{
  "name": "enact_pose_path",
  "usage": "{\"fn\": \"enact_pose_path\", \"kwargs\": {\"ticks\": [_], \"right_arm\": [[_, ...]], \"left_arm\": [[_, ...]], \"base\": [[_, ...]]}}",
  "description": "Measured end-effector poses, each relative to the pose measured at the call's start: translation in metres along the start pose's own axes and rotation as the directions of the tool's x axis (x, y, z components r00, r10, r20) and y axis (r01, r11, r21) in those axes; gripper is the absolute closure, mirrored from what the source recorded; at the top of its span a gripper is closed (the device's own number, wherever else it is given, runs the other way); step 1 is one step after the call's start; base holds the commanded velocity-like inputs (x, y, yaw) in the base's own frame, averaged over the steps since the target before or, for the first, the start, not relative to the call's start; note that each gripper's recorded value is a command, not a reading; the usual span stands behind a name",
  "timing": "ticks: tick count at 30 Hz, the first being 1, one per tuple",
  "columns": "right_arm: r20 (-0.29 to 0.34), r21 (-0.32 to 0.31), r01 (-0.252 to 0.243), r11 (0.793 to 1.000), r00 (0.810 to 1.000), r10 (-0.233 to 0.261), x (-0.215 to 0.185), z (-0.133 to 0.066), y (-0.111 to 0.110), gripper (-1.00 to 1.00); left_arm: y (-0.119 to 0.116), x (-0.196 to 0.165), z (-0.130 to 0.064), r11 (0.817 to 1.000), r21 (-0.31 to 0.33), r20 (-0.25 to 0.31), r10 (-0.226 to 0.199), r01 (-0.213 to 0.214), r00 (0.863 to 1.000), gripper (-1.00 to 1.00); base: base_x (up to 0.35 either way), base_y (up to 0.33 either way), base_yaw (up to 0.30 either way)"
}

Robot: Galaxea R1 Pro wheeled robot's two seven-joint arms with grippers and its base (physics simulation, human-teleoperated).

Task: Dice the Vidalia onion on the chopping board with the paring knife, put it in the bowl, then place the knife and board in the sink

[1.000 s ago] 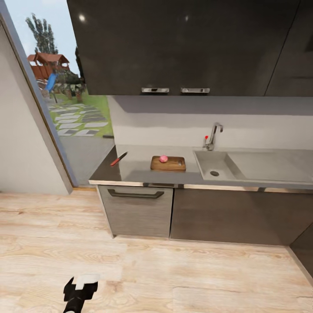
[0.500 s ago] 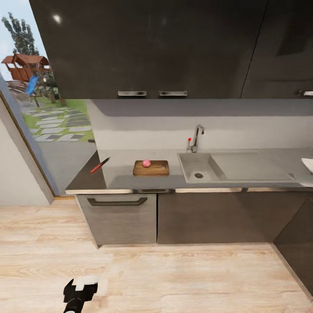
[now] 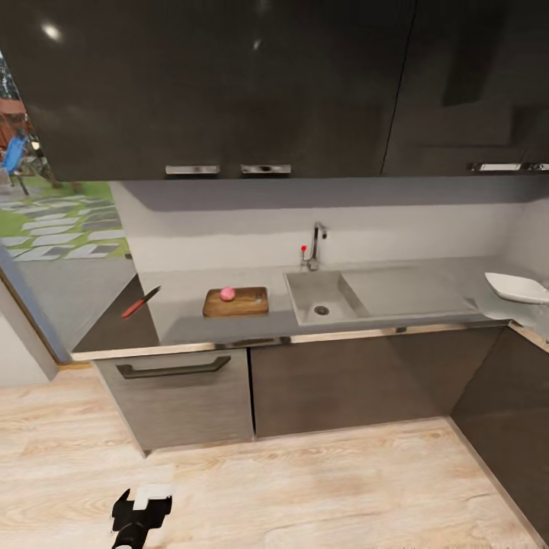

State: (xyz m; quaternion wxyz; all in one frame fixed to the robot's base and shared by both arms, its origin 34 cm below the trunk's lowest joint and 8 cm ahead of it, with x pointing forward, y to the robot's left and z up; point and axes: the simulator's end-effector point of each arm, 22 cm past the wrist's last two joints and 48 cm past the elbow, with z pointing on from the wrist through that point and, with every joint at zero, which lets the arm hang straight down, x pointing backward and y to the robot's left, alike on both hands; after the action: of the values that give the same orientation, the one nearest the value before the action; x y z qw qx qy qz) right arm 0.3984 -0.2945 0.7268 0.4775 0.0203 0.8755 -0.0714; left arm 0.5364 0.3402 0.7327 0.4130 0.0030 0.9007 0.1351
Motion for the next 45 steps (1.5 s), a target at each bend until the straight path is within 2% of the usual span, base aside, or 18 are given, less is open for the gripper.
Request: {"fn": "enact_pose_path", "kwargs": {"ticks": [45], "right_arm": [[0.047,0.001,-0.007,1.0,0.999,0.006,-0.018,0.003,0.0,-1.0]], "left_arm": [[0.002,-0.023,-0.004,1.0,-0.002,0.045,-0.011,0.011,0.999,-1.0]], "base": [[0.0,0.0,-0.203]]}}
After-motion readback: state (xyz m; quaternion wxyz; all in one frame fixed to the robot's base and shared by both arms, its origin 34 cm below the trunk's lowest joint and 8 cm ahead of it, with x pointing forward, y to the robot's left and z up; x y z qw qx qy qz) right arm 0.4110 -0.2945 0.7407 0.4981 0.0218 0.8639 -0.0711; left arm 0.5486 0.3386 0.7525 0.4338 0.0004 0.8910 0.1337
